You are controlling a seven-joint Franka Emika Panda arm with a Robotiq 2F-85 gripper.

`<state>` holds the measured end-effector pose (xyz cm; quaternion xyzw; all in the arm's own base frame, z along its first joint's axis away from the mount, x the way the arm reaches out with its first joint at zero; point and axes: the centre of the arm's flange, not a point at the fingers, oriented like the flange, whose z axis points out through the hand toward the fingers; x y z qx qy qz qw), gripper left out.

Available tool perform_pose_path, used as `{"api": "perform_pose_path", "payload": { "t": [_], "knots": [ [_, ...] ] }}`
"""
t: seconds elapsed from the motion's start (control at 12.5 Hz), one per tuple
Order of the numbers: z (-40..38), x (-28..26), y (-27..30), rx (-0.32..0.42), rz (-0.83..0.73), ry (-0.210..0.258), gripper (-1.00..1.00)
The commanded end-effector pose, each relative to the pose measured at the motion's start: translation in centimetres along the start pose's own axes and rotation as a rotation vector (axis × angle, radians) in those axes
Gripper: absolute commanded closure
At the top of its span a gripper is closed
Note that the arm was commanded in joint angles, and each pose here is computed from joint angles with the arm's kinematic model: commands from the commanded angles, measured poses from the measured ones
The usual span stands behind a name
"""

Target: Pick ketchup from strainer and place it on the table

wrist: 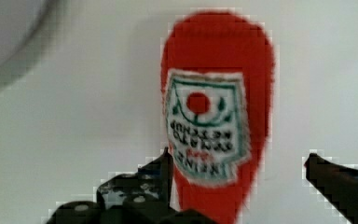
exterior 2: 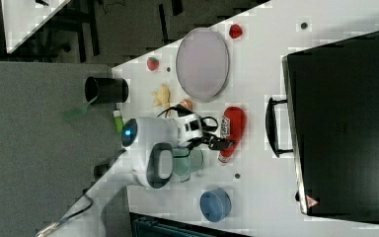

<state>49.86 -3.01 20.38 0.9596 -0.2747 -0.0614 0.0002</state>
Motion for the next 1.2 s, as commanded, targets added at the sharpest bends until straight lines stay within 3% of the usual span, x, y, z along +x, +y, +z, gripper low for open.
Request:
{"api": "perform_pose_path", "payload": {
  "t": [0.08, 0.4, 0.56, 0.88, 1.2],
  "knots": [
    [-15.1, 2.4, -1.7, 0.075, -0.025, 0.165, -1.0],
    [-27.8, 1.6, -1.7, 0.088, 0.207, 0.157, -1.0],
    [-32.1, 0.2, -1.3, 0.04, 0.272, 0.081, -1.0],
    [-38.9, -1.0, -1.0, 0.023, 0.27, 0.073, -1.0],
    [-38.9, -0.9, -1.0, 0.017, 0.271, 0.064, -1.0]
  ]
}}
